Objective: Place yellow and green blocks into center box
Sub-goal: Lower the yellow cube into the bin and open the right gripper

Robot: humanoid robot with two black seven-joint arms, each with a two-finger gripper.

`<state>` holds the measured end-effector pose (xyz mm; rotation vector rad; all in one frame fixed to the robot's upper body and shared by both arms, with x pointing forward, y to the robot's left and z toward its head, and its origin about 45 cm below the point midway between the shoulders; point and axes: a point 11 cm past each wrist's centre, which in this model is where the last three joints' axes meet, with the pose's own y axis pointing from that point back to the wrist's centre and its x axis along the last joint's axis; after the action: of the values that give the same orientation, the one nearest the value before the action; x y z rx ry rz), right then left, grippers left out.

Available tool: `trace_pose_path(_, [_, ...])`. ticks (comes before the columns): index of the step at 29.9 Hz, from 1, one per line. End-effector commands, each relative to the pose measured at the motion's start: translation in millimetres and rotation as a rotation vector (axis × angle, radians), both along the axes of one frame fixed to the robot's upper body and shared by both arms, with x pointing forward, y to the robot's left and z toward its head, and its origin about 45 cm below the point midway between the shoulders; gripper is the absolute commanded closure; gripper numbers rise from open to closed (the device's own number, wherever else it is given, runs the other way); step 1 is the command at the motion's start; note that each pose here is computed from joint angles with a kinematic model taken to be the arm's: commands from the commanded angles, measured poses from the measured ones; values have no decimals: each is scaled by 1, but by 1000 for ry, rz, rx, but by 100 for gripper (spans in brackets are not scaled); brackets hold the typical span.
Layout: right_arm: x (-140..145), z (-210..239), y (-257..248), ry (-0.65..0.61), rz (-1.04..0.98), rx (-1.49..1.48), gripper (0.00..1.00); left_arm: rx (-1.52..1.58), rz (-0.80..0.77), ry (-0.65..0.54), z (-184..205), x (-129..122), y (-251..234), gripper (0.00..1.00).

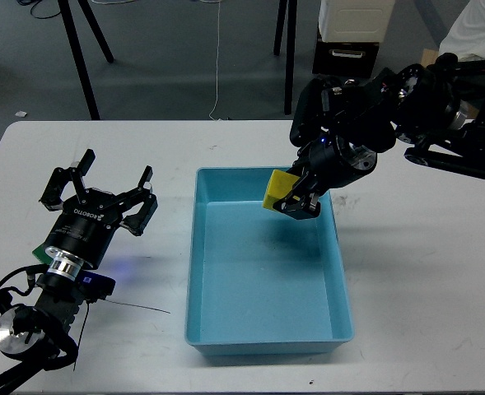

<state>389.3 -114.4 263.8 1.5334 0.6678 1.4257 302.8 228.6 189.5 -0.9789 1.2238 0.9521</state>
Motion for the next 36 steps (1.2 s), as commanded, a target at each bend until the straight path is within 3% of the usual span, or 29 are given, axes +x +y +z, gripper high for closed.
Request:
trace_pose_path(1, [-12, -18, 13, 30, 48, -35, 90, 6, 5, 1, -2, 1, 2, 0])
trace_pose_path(10, [-26, -51, 27, 83, 82, -73, 86, 17, 6, -4, -1, 3, 3, 0])
trace_pose_path(12, [-26, -55, 29, 89, 76, -73, 75, 25, 12, -1, -3, 4, 5, 0])
trace_pose_path(14, [-28, -61, 31, 102, 74, -69, 54, 28, 14, -1, -3, 5, 6, 0])
trace_pose_path(17, [-29, -63, 30, 115, 63, -64, 38, 30, 13, 1, -4, 5, 6, 0])
trace_pose_path(19, [-28, -63, 29, 114, 58, -63, 17, 37, 11, 4, -6, 4, 6, 0])
trace_pose_path(21, [-27, -63, 26, 114, 50, -70, 9, 61, 4, 2, -7, 4, 6, 0])
trace_pose_path(27, [-22, -60, 15, 103, 31, -86, 4, 317, -93, -193, 9, 4, -2, 0])
trace_pose_path(32, [-18, -57, 11, 96, 17, -73, 4, 473, -29, -172, 12, 20, 19, 0])
trace_pose_path(36, [-3, -34, 5, 91, -62, 14, 3, 671, -6, -225, 30, 33, 61, 0])
